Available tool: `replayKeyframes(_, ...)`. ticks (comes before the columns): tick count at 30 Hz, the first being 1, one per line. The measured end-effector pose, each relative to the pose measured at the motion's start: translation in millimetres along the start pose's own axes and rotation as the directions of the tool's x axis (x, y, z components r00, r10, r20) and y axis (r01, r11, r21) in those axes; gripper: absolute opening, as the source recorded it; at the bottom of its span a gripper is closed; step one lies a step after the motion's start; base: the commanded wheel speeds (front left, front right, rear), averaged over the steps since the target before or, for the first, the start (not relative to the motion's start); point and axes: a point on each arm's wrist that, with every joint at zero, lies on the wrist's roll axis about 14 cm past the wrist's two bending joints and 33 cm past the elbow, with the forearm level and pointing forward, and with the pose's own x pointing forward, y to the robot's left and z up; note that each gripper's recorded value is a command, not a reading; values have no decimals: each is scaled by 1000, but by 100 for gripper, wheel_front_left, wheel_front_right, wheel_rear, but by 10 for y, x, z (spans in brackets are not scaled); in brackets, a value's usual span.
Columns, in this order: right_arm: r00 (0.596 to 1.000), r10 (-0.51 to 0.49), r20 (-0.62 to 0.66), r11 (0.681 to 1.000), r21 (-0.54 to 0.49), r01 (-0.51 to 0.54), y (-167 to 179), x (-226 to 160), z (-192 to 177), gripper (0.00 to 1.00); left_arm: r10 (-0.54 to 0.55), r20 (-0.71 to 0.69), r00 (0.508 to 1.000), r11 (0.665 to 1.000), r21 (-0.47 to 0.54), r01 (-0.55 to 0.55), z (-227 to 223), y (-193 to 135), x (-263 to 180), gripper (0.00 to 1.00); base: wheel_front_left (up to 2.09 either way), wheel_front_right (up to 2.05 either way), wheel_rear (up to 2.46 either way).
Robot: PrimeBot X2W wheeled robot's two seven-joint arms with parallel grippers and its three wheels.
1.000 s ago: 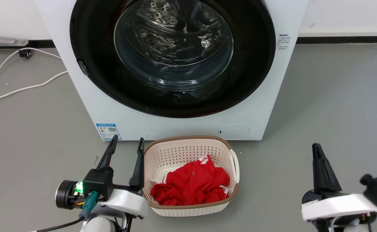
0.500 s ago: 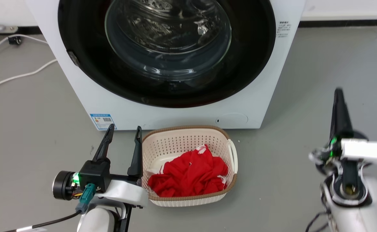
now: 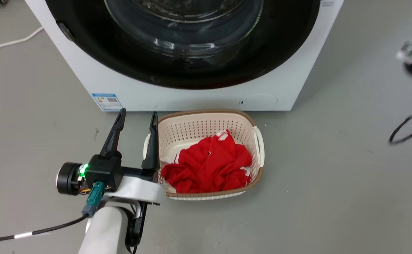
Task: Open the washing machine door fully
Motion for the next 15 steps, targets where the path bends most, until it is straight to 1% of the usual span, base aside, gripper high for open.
replayKeyframes(1,1000,5,-17,1000,-30,-6,22,98,5,0,1,-3,1000,1000,-2,-1,-22,6,21,100,0,0,0)
replayKeyframes(4,998,11,-54,997,-76,-16,75,370,46,0,4,-13,1000,1000,-7,-4,-85,19,76,100,0,0,0)
replayKeyframes(8,990,-5,-138,986,-164,-18,80,662,-18,0,6,-14,1000,1000,-5,-6,-137,43,165,100,0,0,0)
replayKeyframes(11,974,-33,-225,972,-234,-22,61,831,-156,0,15,-23,1000,1000,0,-15,-197,83,198,100,0,0,0)
replayKeyframes(14,947,-73,-312,956,-293,-23,8,944,-331,0,22,-35,999,1000,5,-22,-261,117,214,100,0,0,0)
replayKeyframes(15,935,-93,-341,946,-323,-24,-22,970,-388,0,25,-41,999,1000,8,-25,-285,128,215,100,0,0,0)
